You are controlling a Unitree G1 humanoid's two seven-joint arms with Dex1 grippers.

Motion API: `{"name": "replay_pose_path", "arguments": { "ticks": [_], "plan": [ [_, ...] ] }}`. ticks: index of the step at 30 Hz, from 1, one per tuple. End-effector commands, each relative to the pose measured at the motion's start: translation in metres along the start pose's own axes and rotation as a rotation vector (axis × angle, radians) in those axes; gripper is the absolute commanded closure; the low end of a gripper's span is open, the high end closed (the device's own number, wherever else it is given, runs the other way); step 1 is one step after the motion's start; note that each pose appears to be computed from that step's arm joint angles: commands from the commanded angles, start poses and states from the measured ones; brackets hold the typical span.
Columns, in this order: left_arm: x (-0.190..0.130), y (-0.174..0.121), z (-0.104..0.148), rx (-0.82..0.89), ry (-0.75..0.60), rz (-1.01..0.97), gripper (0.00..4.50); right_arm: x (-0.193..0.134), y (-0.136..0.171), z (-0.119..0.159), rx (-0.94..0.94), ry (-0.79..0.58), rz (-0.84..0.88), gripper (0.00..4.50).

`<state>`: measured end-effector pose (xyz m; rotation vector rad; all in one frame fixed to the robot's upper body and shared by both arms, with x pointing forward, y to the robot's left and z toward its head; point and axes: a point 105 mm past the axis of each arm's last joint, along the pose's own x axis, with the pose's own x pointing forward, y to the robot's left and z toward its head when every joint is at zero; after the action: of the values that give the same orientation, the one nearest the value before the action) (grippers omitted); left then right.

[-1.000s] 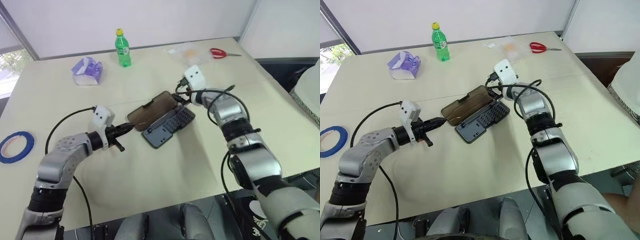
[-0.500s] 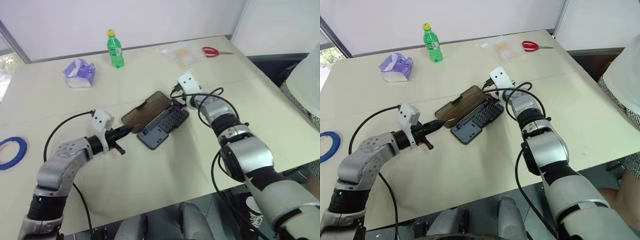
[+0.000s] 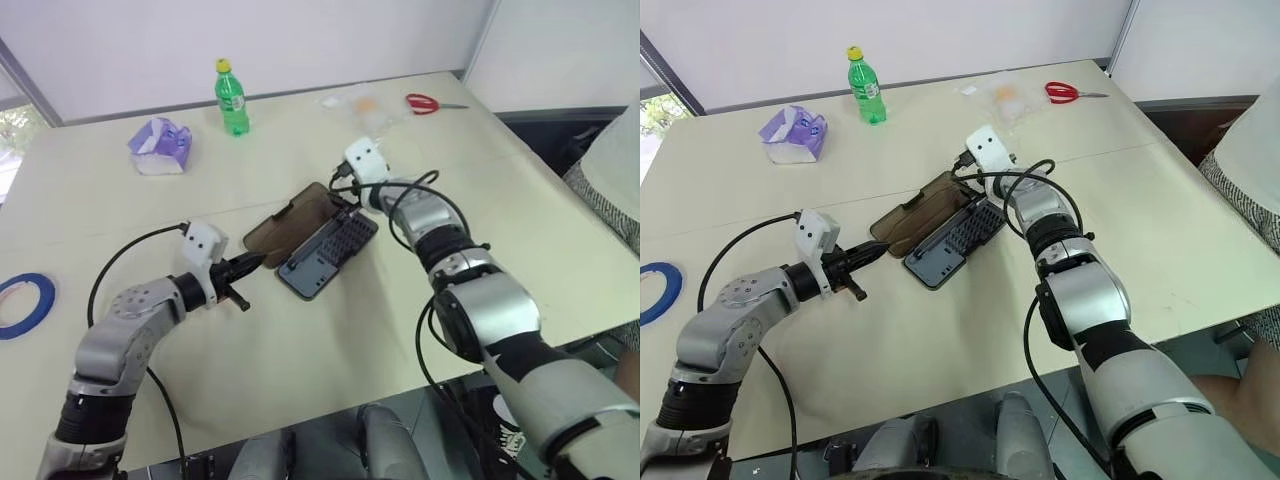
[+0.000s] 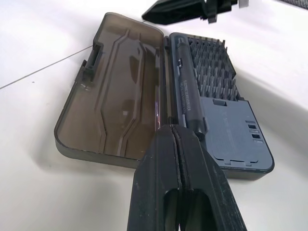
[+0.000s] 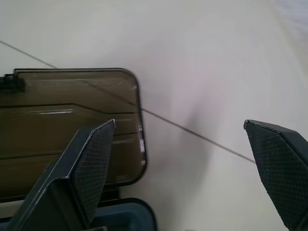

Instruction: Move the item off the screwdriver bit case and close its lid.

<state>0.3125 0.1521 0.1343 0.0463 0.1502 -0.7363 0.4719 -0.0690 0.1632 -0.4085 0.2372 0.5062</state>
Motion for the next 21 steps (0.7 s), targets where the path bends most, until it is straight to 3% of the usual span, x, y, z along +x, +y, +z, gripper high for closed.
{"name": "replay_pose_path", "arguments": {
  "ticks": [1, 5, 10, 11, 21],
  "plan": [
    [-0.001, -0.001, 0.013, 0.043, -0.048, 0.005, 4.50, 0.000, -0.001, 0.020, 0.009, -0.029, -0.014, 0.06],
    [-0.002, -0.002, 0.010, 0.045, -0.051, 0.014, 4.50, 0.002, 0.001, 0.014, 0.032, 0.008, -0.021, 1.35],
    [-0.002, -0.004, 0.010, 0.048, -0.064, 0.030, 4.50, 0.004, 0.004, -0.003, 0.061, 0.082, -0.026, 4.17],
    [-0.003, -0.003, 0.010, 0.051, -0.067, 0.034, 4.50, 0.004, 0.004, -0.006, 0.055, 0.098, -0.025, 4.43],
    [-0.001, -0.002, 0.009, 0.064, -0.075, 0.038, 4.50, 0.004, 0.011, -0.004, 0.074, 0.119, 0.023, 4.43]
  ]
}}
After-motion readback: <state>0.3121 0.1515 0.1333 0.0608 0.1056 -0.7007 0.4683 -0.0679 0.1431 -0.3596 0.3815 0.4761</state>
